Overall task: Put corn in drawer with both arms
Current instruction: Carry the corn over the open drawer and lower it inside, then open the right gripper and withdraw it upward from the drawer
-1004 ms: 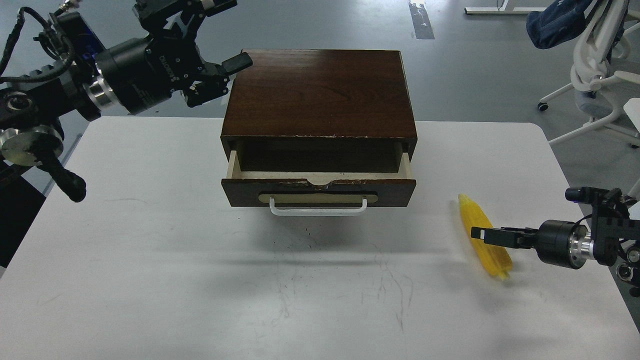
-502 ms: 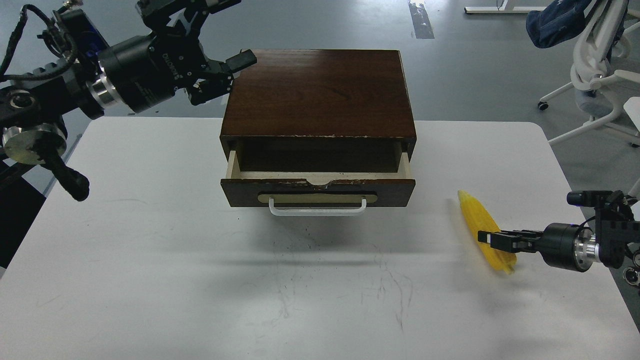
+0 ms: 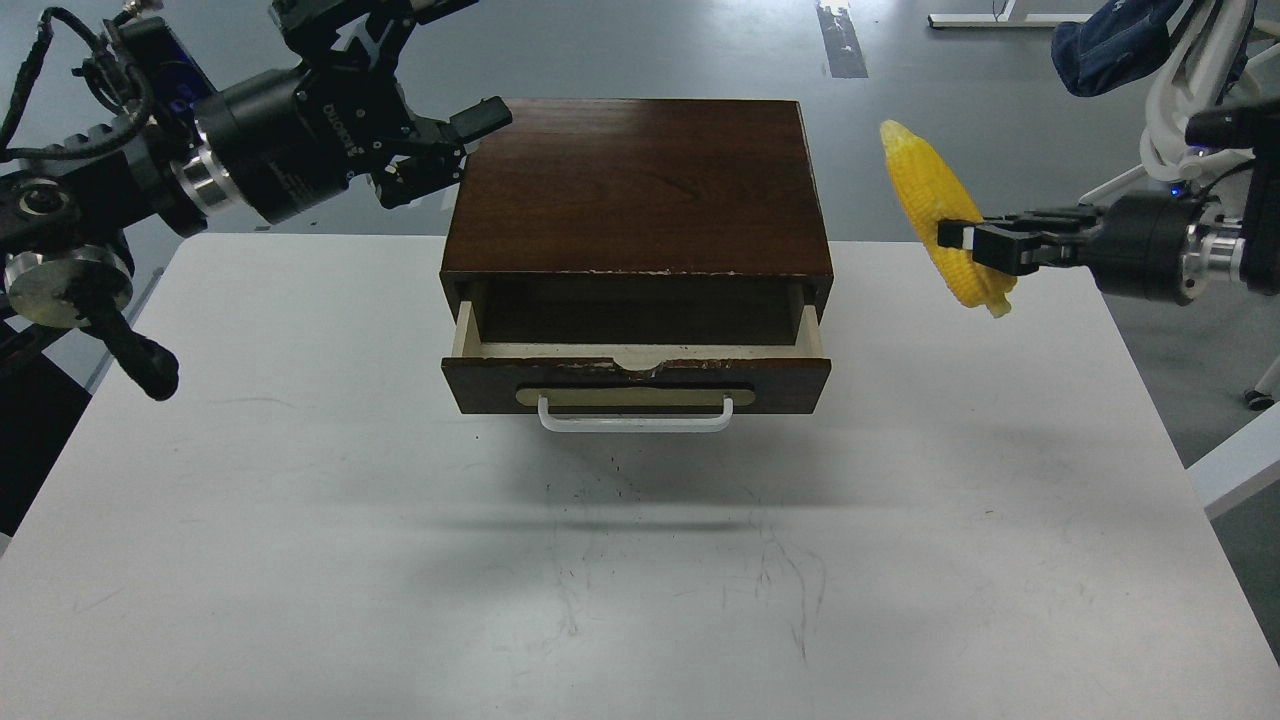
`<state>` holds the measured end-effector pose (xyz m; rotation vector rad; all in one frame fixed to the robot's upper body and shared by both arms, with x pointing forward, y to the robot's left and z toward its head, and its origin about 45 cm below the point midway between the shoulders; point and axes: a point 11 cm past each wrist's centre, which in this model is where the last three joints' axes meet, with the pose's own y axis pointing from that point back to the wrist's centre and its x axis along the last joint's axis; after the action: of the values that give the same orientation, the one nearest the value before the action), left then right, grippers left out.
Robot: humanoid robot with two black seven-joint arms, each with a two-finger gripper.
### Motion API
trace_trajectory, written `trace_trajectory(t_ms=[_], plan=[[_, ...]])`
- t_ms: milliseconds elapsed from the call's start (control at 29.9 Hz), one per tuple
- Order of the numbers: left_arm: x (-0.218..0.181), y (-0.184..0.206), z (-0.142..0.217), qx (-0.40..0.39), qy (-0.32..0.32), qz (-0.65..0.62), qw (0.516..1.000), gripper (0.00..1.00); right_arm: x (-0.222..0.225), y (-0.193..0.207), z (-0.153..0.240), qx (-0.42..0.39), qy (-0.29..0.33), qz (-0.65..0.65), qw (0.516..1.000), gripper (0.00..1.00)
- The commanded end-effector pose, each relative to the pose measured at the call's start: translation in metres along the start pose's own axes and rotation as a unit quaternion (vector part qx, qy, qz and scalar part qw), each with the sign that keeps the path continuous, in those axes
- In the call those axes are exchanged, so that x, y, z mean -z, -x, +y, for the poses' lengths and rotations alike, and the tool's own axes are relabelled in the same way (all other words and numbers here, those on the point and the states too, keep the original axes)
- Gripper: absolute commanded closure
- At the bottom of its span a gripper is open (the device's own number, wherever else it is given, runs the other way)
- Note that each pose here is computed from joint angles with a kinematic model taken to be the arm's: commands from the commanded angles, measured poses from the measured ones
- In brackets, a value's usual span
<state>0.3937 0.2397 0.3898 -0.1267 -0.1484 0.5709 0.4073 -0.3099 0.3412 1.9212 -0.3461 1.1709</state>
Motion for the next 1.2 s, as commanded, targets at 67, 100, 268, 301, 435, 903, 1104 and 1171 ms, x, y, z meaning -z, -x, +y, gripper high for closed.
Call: trace_trajectory(t_ms=[67,100,268,301,435,903,1104,1171], plan=[[-0.005,-0.002,0.000,-0.003,0.006,-0.003,1.000,0.01,0.069,-0.064,-0.039,0.036,-0.045,0.138,0.989,0.99],[-0.007,-0.003,0.000,-0.004,0.009,-0.005,1.000,0.01,0.090,-0.073,-0.051,0.046,-0.060,0.170,0.983,0.99],[-0.009,-0.003,-0.001,-0.004,0.013,-0.006,1.000,0.01,0.142,-0.086,-0.078,0.081,-0.091,0.277,0.953,0.99],[-0.009,-0.003,-0.001,-0.004,0.013,-0.006,1.000,0.01,0.151,-0.083,-0.085,0.094,-0.097,0.304,0.943,0.99],[-0.010,-0.003,0.000,-0.004,0.013,-0.006,1.000,0.01,0.173,-0.068,-0.105,0.115,-0.122,0.368,0.914,0.99],[-0.010,-0.004,0.001,-0.006,0.013,-0.007,1.000,0.01,0.178,-0.029,-0.141,0.163,-0.137,0.414,0.885,0.75],[-0.010,-0.004,0.001,-0.005,0.012,-0.007,1.000,0.01,0.172,-0.024,-0.140,0.169,-0.135,0.406,0.888,0.24],[-0.010,-0.004,0.001,-0.005,0.012,-0.007,1.000,0.01,0.172,-0.024,-0.140,0.169,-0.135,0.404,0.889,0.18]])
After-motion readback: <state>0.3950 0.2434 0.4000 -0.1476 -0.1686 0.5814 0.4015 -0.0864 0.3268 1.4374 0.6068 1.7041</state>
